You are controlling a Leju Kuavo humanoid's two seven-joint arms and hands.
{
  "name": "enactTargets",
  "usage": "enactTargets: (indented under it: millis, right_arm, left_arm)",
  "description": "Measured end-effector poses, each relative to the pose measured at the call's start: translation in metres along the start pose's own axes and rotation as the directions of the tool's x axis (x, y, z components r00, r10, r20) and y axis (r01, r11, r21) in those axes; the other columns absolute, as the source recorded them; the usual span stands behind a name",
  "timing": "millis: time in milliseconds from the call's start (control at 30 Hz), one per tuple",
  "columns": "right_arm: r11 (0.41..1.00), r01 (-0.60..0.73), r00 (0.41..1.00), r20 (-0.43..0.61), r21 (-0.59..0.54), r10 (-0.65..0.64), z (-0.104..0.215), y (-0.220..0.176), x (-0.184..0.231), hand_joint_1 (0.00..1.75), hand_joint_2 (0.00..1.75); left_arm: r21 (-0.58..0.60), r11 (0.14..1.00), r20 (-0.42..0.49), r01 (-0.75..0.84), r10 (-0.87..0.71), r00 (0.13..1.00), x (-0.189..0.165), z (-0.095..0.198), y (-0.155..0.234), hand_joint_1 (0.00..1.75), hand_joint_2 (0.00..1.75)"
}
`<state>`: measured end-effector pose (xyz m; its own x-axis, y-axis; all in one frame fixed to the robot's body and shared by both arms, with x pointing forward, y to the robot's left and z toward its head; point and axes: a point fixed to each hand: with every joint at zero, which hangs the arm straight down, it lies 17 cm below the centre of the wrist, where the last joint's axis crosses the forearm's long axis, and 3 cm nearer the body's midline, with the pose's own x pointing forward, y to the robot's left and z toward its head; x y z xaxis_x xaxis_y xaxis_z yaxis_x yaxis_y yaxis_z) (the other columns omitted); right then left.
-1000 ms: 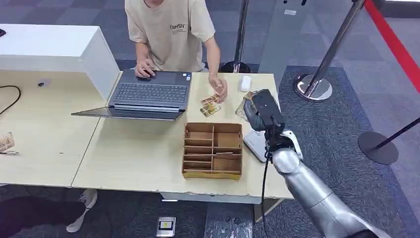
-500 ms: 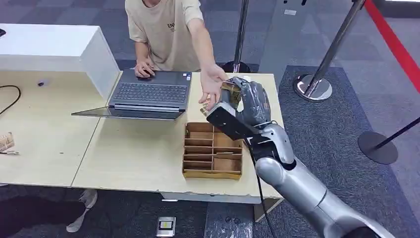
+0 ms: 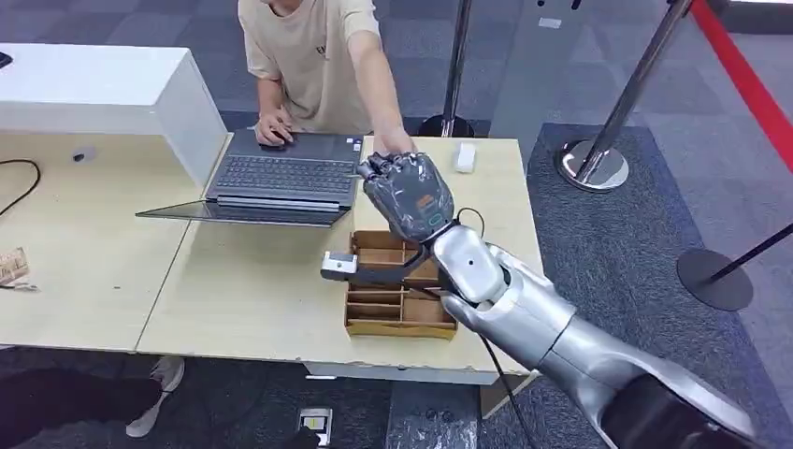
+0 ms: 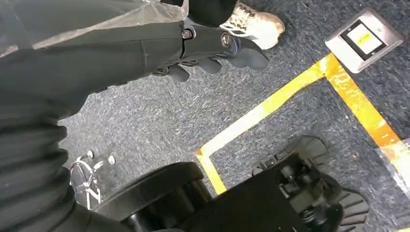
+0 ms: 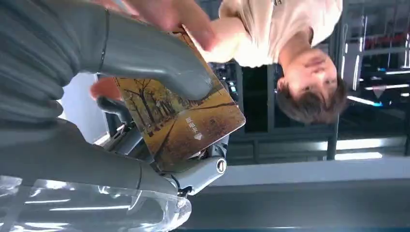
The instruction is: Pass the card to the sensor for recognition and then transmit it.
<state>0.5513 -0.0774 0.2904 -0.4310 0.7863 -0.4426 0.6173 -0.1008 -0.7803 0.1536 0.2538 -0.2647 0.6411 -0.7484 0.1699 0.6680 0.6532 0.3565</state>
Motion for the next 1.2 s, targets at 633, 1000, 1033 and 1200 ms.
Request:
enactTargets:
  millis: [633,1000,1033,1200]
  right_arm:
    - [0.924,0.382,0.883,-0.284,-0.031,-0.374,0.030,0.037,-0.051,0.00,0.00]
    - [0.597,0.781,0.495,-0.400,-0.183,-0.771,0.085,0.033,-0.021,0.00,1.75]
    - [0.609,0.774,0.513,-0.393,-0.173,-0.763,0.091,0.031,-0.014,0.00,1.75]
    - [0.683,0.713,0.600,-0.366,-0.159,-0.712,0.119,0.013,0.009,0.00,1.75]
  left_arm:
    - [0.009,1.000,0.000,-0.018,0.018,1.000,0.002,0.000,0.001,0.00,1.75]
    - [0.011,0.997,-0.020,-0.076,0.076,0.997,-0.023,0.003,-0.011,0.00,1.75]
    - [0.011,0.997,-0.023,-0.079,0.079,0.997,-0.025,0.003,-0.011,0.00,1.75]
    - [0.017,0.996,-0.033,-0.092,0.093,0.995,-0.029,0.003,-0.010,0.00,1.75]
